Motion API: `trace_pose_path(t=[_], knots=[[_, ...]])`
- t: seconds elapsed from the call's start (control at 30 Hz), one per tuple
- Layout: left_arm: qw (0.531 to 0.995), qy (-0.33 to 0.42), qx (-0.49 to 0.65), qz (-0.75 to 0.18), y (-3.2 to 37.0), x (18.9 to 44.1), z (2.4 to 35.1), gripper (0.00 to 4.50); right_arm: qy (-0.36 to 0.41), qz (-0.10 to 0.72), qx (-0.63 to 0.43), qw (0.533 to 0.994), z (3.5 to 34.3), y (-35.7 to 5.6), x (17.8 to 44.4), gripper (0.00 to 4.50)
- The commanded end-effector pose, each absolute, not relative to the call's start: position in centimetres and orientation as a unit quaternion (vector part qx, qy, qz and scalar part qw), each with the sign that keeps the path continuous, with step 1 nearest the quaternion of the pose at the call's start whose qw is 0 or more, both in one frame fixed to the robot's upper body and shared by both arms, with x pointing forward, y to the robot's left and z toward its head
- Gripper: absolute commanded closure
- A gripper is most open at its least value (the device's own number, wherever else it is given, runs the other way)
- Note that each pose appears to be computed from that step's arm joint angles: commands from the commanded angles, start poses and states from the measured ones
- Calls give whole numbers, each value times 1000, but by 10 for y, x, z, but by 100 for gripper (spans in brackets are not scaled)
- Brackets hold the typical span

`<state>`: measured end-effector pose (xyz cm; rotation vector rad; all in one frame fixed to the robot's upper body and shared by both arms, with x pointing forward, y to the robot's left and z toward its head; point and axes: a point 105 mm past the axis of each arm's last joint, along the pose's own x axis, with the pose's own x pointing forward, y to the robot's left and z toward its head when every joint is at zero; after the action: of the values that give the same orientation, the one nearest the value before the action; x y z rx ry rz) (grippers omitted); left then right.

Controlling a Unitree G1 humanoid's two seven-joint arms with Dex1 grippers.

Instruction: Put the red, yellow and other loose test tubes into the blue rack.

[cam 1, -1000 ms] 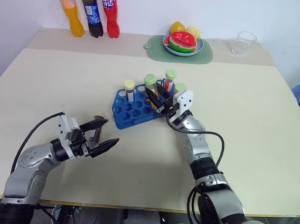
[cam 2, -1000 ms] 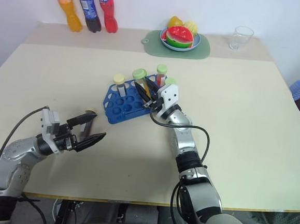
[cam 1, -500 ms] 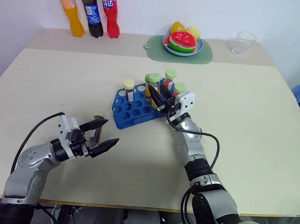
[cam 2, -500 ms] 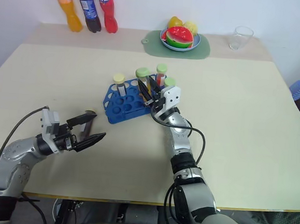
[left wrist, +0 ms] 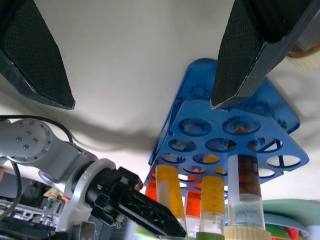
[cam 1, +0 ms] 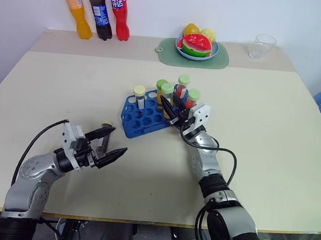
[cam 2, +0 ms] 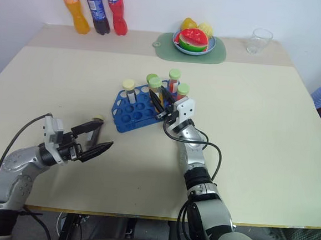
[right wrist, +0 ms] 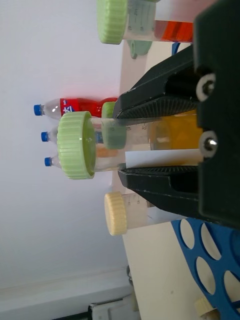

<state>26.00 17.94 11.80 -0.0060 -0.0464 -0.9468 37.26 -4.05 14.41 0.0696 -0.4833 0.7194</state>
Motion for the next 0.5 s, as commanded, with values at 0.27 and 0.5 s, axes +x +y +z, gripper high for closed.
trace_pose_path(t=[0.27, 0.5], knots=[[891, -46, -2, -452, 181, 261, 128, 0, -254, 353, -46, 899, 149, -47, 370, 86], [928, -73, -66, -359, 190, 272, 154, 0, -211, 415, -156, 871, 136, -58, 355, 86]])
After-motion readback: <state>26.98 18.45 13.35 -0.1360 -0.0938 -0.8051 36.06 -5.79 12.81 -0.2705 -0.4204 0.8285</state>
